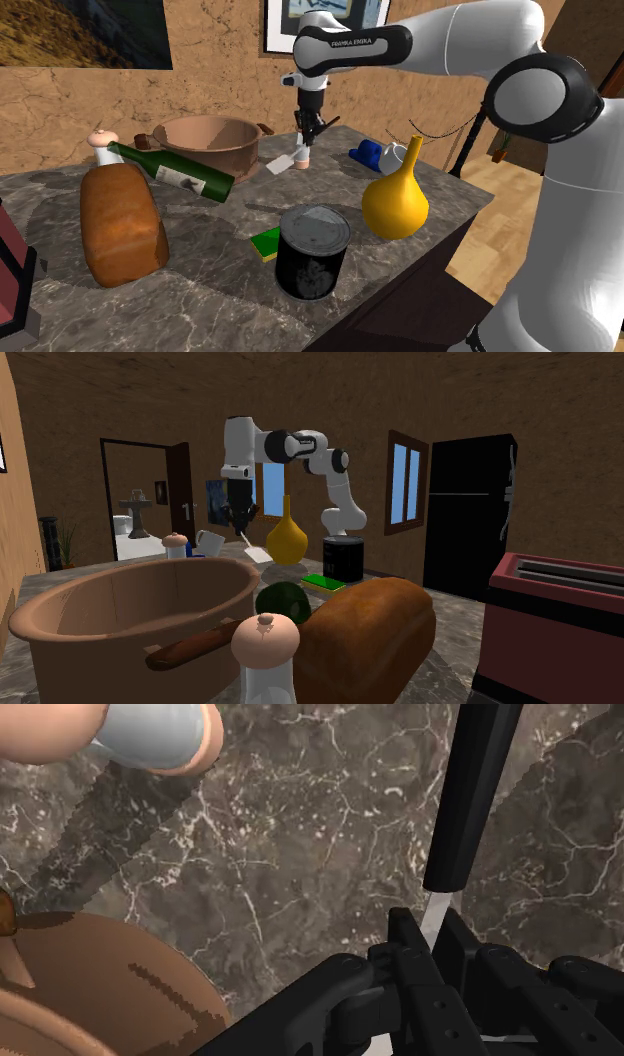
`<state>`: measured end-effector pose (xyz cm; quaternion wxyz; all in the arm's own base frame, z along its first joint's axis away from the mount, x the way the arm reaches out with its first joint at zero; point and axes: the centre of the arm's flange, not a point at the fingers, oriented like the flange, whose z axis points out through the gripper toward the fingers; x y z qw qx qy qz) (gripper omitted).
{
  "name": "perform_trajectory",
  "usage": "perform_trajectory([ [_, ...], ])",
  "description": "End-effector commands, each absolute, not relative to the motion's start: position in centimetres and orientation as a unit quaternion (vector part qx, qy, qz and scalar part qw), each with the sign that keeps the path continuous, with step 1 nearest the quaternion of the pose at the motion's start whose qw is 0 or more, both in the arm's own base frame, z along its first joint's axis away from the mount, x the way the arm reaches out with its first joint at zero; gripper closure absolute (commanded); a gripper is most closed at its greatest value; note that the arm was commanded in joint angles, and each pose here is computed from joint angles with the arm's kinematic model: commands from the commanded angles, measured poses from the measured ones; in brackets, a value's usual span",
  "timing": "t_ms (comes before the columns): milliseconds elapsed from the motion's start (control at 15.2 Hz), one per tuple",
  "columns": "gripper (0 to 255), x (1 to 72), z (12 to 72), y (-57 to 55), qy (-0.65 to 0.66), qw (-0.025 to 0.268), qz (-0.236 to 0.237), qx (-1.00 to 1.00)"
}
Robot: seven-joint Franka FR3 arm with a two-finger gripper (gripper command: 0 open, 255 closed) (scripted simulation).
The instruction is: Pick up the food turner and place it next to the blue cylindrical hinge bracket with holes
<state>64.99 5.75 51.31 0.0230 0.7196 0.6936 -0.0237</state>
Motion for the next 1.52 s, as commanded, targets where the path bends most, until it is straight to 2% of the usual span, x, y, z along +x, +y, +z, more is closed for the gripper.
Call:
perform_trajectory([
  [0, 255, 65.7, 50.9, 3.1, 0.694, 0.023, -0.024, 0.719],
  [990, 255, 70.0, 50.9, -16.4, 0.694, 0.023, -0.024, 0.719],
  [1452, 255, 70.0, 47.3, -16.4, 0.694, 0.023, -0.024, 0.719],
])
